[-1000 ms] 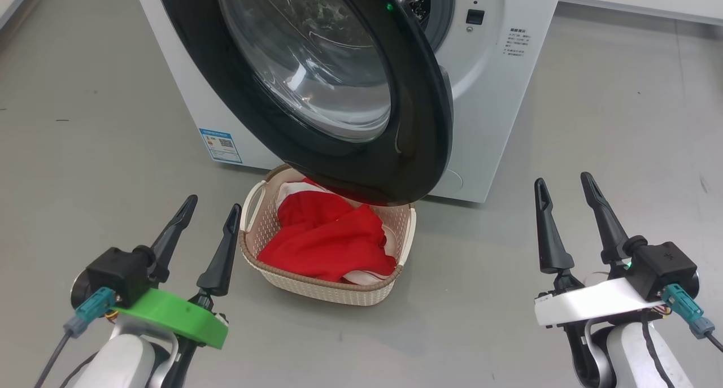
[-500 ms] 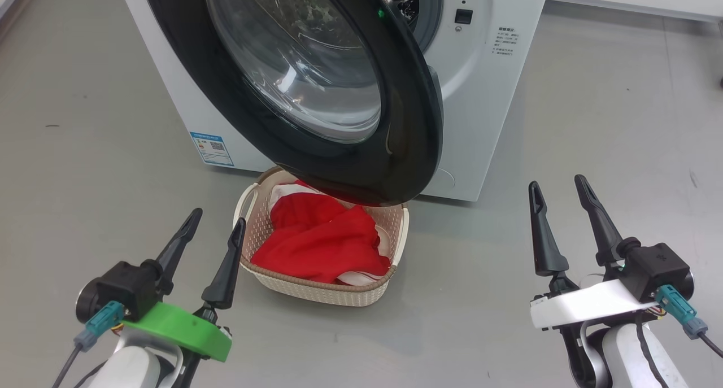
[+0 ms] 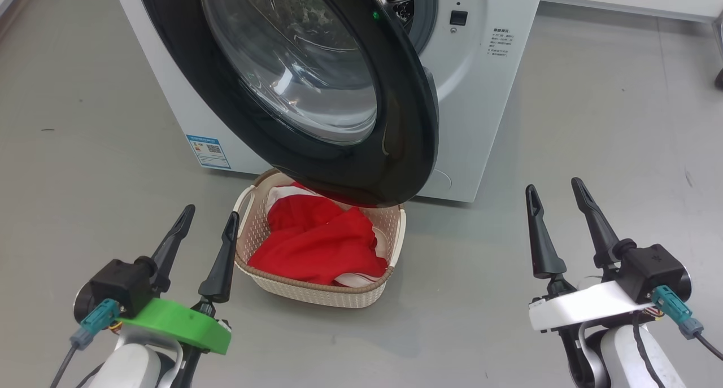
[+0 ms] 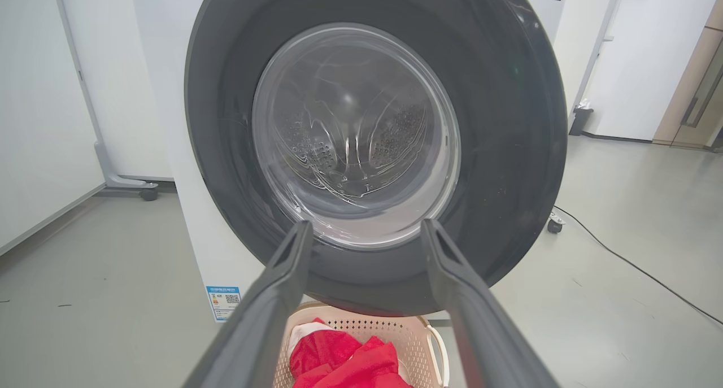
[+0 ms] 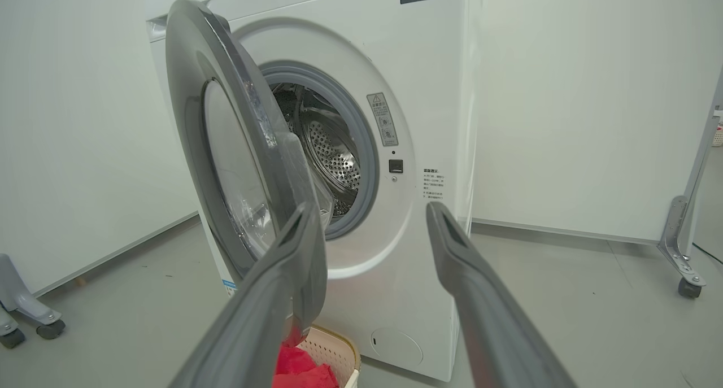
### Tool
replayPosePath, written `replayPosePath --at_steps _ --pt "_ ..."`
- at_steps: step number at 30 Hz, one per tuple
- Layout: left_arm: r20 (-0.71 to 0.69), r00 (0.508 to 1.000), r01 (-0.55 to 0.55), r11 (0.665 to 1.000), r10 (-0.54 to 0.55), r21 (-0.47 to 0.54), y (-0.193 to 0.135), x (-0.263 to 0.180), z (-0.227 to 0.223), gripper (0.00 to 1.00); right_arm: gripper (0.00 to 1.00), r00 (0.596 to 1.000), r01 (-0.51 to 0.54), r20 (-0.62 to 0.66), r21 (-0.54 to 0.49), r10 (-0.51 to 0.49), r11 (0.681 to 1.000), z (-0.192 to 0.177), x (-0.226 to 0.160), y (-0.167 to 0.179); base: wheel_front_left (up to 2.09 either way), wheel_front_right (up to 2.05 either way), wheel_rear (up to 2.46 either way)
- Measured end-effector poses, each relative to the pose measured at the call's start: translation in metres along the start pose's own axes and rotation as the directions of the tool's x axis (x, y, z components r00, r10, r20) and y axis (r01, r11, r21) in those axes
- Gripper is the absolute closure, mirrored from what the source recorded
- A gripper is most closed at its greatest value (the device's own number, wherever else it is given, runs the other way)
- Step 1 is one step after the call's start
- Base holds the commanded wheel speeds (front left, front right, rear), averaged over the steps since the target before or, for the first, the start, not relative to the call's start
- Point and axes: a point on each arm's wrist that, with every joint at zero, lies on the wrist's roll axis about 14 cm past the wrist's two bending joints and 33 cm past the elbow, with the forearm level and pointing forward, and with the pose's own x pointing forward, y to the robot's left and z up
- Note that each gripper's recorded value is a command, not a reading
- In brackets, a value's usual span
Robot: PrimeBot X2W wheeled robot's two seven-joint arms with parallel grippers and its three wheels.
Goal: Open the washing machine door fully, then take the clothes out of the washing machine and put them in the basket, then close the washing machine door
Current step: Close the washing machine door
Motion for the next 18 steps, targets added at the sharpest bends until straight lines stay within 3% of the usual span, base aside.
replayPosePath --at_steps 15,16,17,18 --pt "0.02 1.0 -0.016 1.0 0.016 0.006 0.001 -0.003 0.004 0.0 0.0 0.992 0.127 -0.002 -0.032 -0.127 0.991 0.001 -0.011 -0.03 0.0 0.0 0.0" --pt "0.023 1.0 -0.018 1.0 0.017 0.009 0.001 -0.002 0.005 0.0 0.08 0.994 0.108 -0.009 -0.029 -0.108 0.994 -0.001 -0.011 -0.025 0.0 0.0 0.0" --pt "0.023 1.0 -0.018 1.0 0.017 0.009 0.001 -0.002 0.005 0.0 1.0 0.994 0.108 -0.009 -0.029 -0.108 0.994 -0.001 -0.011 -0.025 0.0 0.0 0.0" --pt "0.024 1.0 -0.018 1.0 0.018 0.009 0.001 -0.002 0.005 0.0 1.0 0.995 0.094 -0.013 -0.032 -0.095 0.995 -0.002 -0.01 -0.021 0.0 0.0 0.0"
